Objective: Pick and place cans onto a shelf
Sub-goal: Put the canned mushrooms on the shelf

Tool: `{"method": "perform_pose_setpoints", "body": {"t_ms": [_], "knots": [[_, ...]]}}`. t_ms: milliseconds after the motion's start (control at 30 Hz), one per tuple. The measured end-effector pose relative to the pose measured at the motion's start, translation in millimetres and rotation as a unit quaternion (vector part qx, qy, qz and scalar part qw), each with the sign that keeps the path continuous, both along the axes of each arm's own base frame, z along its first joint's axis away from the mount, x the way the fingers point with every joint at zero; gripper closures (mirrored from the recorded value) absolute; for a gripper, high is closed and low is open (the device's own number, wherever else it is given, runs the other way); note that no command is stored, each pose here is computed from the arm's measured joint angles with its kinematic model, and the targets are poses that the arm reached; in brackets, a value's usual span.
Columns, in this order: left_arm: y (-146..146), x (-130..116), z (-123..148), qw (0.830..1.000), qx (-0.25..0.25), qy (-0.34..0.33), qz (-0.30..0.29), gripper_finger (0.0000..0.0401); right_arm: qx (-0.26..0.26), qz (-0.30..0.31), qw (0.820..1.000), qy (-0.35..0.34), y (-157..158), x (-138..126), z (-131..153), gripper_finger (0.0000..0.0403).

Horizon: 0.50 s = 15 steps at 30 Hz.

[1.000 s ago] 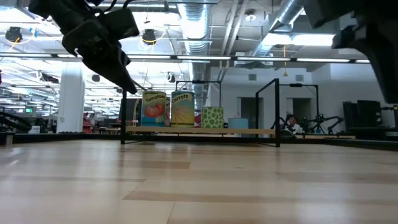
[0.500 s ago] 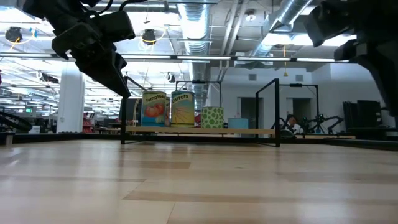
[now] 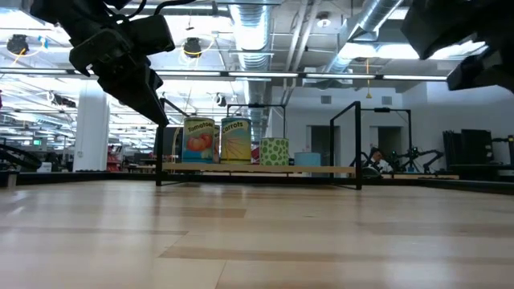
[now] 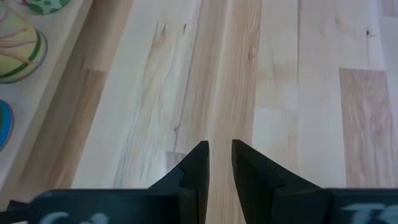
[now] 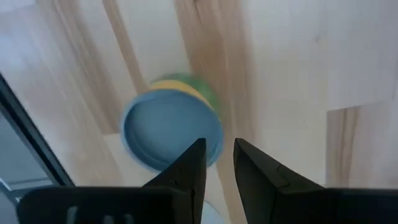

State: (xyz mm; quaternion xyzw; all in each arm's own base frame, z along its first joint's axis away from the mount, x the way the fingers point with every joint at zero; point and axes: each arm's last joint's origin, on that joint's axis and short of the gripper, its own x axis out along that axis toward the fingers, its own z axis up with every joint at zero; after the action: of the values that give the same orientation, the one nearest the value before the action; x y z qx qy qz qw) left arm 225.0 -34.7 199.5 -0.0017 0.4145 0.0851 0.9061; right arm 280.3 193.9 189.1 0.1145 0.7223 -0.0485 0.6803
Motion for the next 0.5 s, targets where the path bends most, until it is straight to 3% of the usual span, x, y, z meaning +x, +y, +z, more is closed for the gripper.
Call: {"method": "perform_pose_setpoints", "body": {"t_ms": [500], "knots": [[0.0,0.0,0.0,1.0,-0.001,0.0,0.001,0.0342,0.024,-0.017,0.999,-0.014,3.8,3.6,-3.5,0.0297]]}}
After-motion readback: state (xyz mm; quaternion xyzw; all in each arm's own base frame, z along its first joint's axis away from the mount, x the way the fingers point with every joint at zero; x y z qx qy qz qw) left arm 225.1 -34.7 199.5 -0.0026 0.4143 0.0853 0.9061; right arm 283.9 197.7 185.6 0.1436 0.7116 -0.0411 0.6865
